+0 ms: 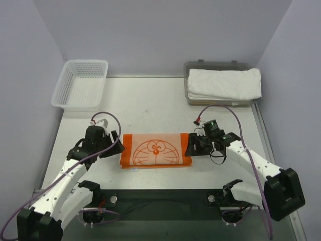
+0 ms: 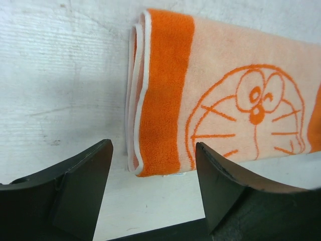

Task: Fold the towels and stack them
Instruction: Fold the towel

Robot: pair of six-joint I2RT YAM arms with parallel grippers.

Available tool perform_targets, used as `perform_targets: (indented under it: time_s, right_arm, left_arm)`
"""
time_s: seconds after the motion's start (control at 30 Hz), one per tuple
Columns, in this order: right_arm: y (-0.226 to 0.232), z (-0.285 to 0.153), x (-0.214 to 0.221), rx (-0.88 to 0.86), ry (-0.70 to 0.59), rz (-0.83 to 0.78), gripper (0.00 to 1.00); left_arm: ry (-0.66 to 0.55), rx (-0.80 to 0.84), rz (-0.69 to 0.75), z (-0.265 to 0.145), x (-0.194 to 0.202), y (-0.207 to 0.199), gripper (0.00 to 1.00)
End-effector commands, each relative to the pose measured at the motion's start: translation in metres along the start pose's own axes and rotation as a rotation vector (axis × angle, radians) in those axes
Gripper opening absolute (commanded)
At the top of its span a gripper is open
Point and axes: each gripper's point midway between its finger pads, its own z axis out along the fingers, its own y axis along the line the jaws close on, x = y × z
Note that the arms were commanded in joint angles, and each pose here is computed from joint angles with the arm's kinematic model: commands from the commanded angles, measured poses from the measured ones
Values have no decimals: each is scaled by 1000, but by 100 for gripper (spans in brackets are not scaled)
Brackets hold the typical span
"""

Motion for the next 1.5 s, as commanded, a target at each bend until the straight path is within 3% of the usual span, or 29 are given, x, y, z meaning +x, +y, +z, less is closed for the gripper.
perform_targets:
  time_s: [0.0,0.1,0.17,0.37,0.47,0.7,0.97,1.13,1.3,1.47]
  right_arm:
    - [12,-26,-9,6,-62,-60,49]
    - [19,-38,-24,0,-130,-71,48]
    - [25,-44,-37,-6,-157,-74,43]
    - [31,-22,-39,-12,-100,-21,34]
    - [24,-3,-19,-15,-23,36,27]
    - [0,21,41,19,189,125,26]
    - [-29,23,52,71,220,224,25]
    - [-21,10,34,54,120,172,26]
    - [3,-14,-3,6,-34,117,26]
    - [-25,-24,-17,102,-134,210,43]
  left_arm:
    - [-121,4,13,-30,-31,-10,77]
    - [-146,36,28,-38,-39,-24,76]
    - [-135,60,28,-39,-39,-36,69]
    - [-54,87,60,-14,-23,-68,61]
    - [41,38,33,9,6,-59,54]
    - [211,-67,-60,37,81,-16,44]
    - [234,-139,-142,38,92,8,36]
    - [195,-96,-123,28,78,-2,43]
    - [76,41,-113,5,44,-35,49]
    - [-32,130,49,-12,15,-77,72]
